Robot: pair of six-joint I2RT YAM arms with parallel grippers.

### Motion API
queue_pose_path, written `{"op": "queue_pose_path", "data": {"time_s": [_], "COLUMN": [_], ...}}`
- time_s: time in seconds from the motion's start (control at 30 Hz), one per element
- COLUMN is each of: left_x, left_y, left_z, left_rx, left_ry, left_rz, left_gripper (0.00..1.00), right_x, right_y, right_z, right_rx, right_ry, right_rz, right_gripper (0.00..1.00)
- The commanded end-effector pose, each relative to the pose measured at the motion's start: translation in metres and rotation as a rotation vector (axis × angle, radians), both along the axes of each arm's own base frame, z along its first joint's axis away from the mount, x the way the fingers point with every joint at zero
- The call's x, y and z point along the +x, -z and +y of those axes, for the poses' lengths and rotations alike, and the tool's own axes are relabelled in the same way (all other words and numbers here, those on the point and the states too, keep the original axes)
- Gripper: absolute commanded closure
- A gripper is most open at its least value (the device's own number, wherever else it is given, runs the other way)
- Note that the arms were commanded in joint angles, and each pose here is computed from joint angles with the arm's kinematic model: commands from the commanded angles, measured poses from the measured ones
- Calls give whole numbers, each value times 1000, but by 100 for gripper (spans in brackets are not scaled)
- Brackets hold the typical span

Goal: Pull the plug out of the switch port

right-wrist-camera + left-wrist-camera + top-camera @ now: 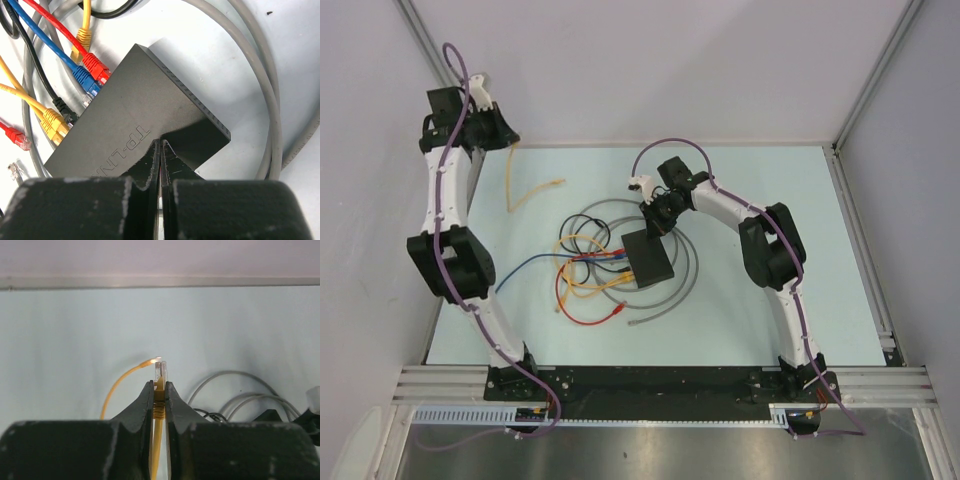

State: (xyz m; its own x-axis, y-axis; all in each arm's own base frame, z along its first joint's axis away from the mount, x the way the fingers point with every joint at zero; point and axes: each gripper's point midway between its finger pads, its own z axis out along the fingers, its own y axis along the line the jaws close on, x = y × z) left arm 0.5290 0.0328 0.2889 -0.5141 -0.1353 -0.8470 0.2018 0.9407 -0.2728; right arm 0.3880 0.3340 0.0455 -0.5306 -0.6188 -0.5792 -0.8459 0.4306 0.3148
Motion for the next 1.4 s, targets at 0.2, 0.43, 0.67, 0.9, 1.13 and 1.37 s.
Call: {"op": "queue_pose_path", "data": {"time_s": [0.2, 0.43, 0.67, 0.9, 1.13, 1.37], "left_x": [5, -12, -77, -115, -110, -109], "left_y": [47, -6, 53, 127, 163, 186], "left_z": [25, -68, -176, -222, -234, -241], "left_rx": [61, -126, -350, -419, -427, -421], "left_ry": [-165, 235, 619, 670, 666, 689], "left_rz": [128, -8, 171, 326, 399, 457], "left_gripper": [45, 40, 45, 53, 55, 61], "right_x": [-27, -27, -26, -28, -30, -31], "right_y": [68, 69, 68, 67, 66, 66], "right_z": [-46, -45, -47, -46, -46, -46], "right_rx": [-260, -265, -266, -263, -262, -267], "right_ry": [27, 25, 29, 25, 20, 14], "right_rz": [111, 112, 110, 107, 106, 97], "right_gripper": [100, 100, 100, 100, 100, 100]}}
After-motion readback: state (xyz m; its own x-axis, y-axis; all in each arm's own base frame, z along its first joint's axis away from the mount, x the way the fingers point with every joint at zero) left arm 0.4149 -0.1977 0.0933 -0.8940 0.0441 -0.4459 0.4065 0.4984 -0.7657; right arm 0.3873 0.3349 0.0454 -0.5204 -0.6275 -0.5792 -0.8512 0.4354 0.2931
